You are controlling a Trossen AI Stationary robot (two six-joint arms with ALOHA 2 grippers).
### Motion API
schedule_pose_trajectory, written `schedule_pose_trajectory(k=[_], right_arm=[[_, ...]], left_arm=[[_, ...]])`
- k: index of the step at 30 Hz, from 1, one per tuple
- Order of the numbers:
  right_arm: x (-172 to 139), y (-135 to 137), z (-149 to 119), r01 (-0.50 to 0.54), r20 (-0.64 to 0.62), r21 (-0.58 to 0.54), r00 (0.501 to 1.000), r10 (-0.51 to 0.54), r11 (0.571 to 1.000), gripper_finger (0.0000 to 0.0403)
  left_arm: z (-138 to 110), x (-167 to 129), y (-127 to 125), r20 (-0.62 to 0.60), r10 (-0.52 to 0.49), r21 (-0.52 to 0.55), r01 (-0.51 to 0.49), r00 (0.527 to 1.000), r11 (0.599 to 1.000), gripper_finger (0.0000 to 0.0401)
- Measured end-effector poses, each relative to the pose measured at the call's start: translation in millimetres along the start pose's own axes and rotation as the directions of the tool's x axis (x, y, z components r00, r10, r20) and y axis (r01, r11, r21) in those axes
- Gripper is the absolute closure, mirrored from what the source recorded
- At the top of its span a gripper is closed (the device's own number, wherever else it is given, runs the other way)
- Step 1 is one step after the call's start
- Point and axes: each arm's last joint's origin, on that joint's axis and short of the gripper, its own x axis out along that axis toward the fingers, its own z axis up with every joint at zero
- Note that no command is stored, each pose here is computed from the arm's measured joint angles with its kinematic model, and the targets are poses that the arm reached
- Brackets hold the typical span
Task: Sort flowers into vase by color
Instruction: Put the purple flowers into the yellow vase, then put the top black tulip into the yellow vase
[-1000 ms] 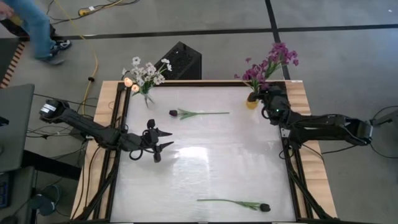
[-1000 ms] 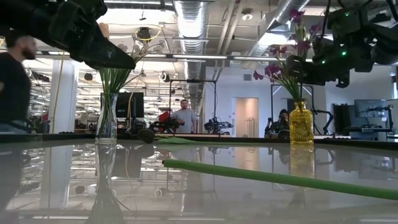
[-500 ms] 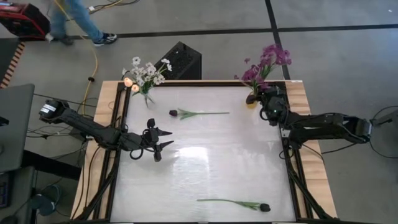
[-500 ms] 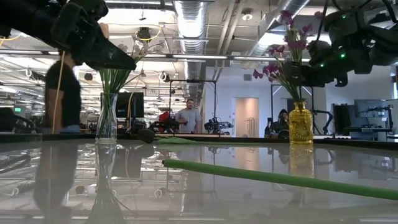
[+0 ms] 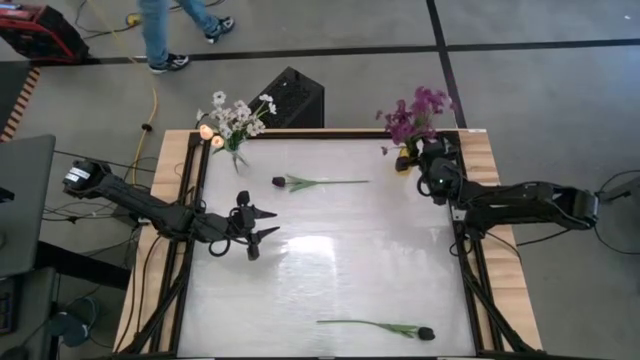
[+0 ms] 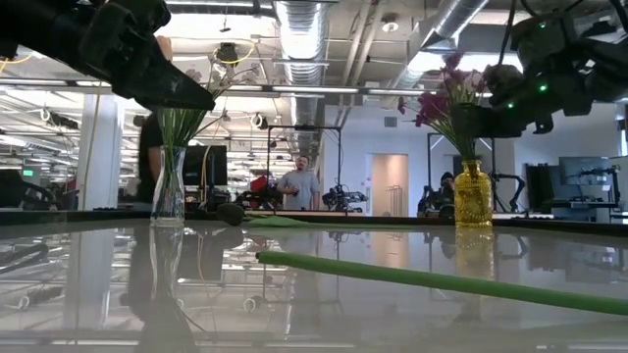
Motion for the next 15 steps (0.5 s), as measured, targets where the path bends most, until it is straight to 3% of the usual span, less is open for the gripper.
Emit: schedule_pose_trajectory(k=[8,15], right_arm=[[-9.7,-3.7,-0.6,-0.033,-0.038,-0.045,0.999,0.032,0.998,0.0179],[-20.3,-7.8,7.2,-0.074,-0.123,-0.073,0.99,0.065,0.995,0.0167]], left_arm=[[0.0,0.0,-0.3,-0.001,-0.009,0.0,0.009,1.0,1.0,0.0239],[0.2,1.1,1.8,-0.001,0.002,-0.004,-0.002,1.0,1.0,0.0239]])
